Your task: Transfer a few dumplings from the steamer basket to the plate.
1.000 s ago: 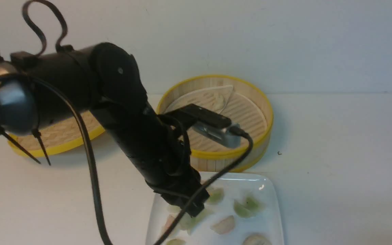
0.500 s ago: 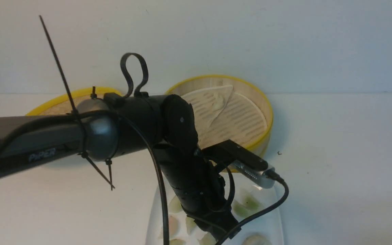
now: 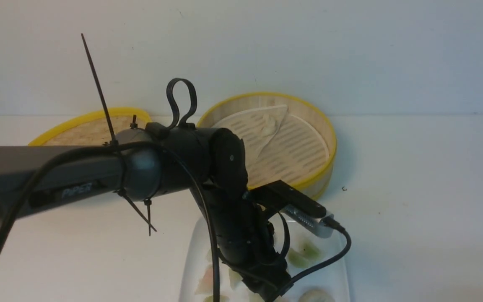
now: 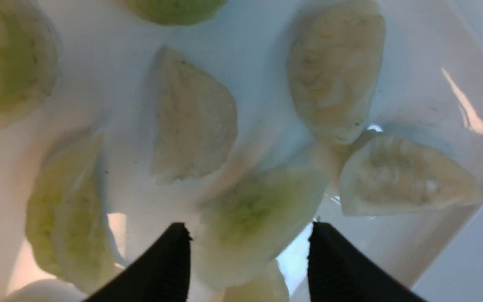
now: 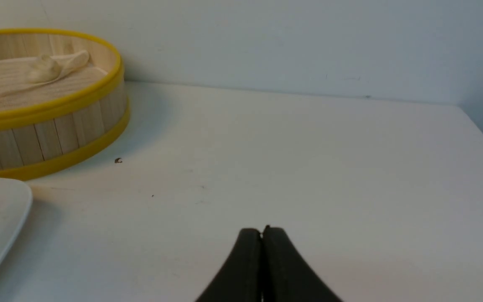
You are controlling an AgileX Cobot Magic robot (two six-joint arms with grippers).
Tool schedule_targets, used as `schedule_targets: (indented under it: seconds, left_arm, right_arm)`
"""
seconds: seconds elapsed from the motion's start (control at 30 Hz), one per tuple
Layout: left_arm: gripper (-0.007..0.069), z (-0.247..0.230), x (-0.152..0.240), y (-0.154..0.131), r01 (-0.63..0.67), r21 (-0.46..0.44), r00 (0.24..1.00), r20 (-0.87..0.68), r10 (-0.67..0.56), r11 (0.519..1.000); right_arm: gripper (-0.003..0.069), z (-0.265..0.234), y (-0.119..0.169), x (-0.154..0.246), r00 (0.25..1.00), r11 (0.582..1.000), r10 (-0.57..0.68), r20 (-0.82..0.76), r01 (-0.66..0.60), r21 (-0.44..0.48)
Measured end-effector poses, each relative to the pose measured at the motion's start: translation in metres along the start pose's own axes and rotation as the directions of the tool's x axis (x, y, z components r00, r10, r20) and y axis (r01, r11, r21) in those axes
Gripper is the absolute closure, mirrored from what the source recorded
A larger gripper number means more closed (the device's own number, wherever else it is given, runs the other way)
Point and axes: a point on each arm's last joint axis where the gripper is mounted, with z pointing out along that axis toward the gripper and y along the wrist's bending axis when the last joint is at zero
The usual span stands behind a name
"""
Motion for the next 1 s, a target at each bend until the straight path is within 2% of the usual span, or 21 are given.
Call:
schedule_targets:
  seconds: [0.1, 0.2, 0.27, 0.43, 0.57, 0.7, 0.8, 1.0]
  left_arm:
    - [0.0240, -0.008, -0.006, -0.001, 0.007, -0.012, 1.000, 0.001, -0.007, 1.000]
    - [0.0274, -0.019, -0.012, -0.001, 0.024, -0.035, 1.000, -0.009, -0.025, 0.999]
    - [0.0340, -0.030, -0.014, -0.001, 0.033, -0.070, 0.999, -0.016, -0.034, 0.997]
    - [0.0575, -0.078, -0.009, -0.012, 0.009, -0.157, 0.998, 0.061, 0.001, 0.988]
    - [0.0627, -0.138, 0.009, -0.034, -0.005, -0.197, 0.978, 0.203, 0.046, 0.980]
    - [0.0631, -0.192, 0.032, -0.056, -0.013, -0.231, 0.912, 0.396, 0.106, 0.973]
    - [0.0631, -0.224, 0.061, -0.071, -0.001, -0.254, 0.824, 0.548, 0.144, 0.967]
    - [0.0631, -0.242, 0.123, -0.085, 0.043, -0.273, 0.640, 0.747, 0.183, 0.961]
  right_arm:
    - [0.0673, 0.000, 0.000, 0.000, 1.000, 1.000, 0.000, 0.000, 0.000, 0.000]
    - [0.0673, 0.000, 0.000, 0.000, 1.000, 1.000, 0.000, 0.000, 0.000, 0.000]
    - [0.0673, 0.000, 0.000, 0.000, 1.000, 1.000, 0.000, 0.000, 0.000, 0.000]
    - [0.0673, 0.000, 0.000, 0.000, 1.000, 1.000, 0.000, 0.000, 0.000, 0.000]
    - [0.0673, 0.000, 0.000, 0.000, 1.000, 1.000, 0.000, 0.000, 0.000, 0.000]
    - [0.0673, 0.000, 0.000, 0.000, 1.000, 1.000, 0.000, 0.000, 0.000, 0.000]
    - [0.0673, 0.000, 0.000, 0.000, 1.000, 1.000, 0.000, 0.000, 0.000, 0.000]
    - [0.0673, 0.000, 0.000, 0.000, 1.000, 1.000, 0.000, 0.000, 0.000, 0.000]
